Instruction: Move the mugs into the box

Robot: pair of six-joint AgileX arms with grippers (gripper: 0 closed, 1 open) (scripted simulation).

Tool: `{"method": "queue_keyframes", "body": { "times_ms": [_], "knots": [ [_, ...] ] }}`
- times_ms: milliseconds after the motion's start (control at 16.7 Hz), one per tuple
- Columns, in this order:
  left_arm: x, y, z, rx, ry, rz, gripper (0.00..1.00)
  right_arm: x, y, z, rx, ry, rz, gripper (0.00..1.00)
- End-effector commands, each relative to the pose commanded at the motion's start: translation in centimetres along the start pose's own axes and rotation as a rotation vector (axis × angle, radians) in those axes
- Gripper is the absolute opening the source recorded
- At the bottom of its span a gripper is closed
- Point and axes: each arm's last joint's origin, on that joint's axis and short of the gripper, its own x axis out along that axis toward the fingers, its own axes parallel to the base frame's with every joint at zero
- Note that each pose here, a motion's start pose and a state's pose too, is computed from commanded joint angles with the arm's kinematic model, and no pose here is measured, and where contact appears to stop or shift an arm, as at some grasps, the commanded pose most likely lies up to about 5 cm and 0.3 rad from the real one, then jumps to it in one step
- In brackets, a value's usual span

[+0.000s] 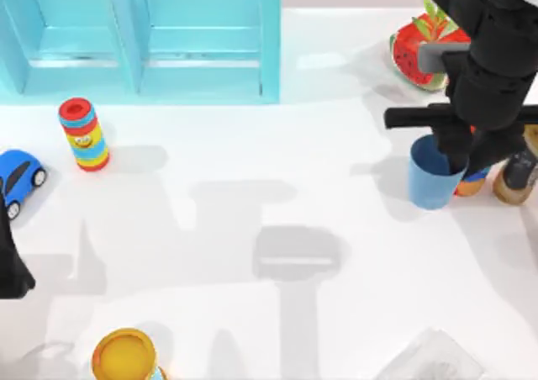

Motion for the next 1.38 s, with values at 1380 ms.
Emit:
{"method": "queue_keyframes", "body": {
  "times_ms": [1380],
  "knots": [
    [0.0, 0.0, 0.0, 0.000, 0.000, 0.000, 1.00, -3.6, -32.6, -3.7, 0.036, -0.057, 0.017, 0.00]
  ]
}}
